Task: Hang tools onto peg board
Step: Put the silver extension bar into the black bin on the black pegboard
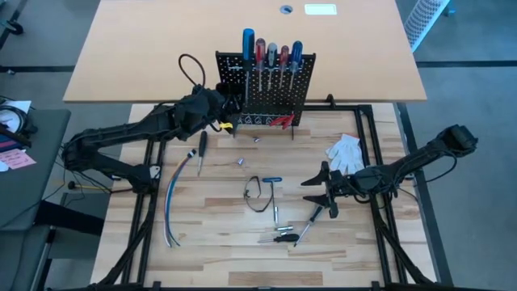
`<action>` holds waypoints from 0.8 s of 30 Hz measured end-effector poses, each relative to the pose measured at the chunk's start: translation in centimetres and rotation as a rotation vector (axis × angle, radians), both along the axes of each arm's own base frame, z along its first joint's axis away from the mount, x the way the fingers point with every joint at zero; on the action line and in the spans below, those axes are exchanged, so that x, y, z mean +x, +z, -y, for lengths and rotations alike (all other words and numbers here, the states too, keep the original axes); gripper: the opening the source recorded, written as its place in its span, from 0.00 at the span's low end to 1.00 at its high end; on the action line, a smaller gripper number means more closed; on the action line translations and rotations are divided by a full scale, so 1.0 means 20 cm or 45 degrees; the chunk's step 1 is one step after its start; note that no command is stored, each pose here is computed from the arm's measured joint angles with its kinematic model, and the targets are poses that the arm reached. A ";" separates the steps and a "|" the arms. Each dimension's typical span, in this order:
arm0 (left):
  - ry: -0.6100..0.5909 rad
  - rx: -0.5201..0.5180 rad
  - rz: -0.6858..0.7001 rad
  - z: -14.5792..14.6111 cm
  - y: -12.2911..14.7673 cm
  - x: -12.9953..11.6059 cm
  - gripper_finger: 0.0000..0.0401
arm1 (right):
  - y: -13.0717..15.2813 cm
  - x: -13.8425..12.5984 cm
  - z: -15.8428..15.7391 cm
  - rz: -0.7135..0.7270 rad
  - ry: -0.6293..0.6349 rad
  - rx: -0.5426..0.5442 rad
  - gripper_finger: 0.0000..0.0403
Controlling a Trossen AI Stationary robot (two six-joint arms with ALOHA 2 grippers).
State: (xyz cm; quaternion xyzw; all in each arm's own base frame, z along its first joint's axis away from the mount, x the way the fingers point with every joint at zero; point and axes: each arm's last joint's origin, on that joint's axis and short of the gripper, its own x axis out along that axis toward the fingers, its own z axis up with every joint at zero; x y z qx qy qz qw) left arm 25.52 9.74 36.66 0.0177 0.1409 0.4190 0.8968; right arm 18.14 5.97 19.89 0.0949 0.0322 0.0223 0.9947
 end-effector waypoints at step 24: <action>-0.407 0.107 -0.203 0.71 0.09 -0.14 0.46 | -0.21 0.10 -0.06 -0.409 0.247 -0.203 0.57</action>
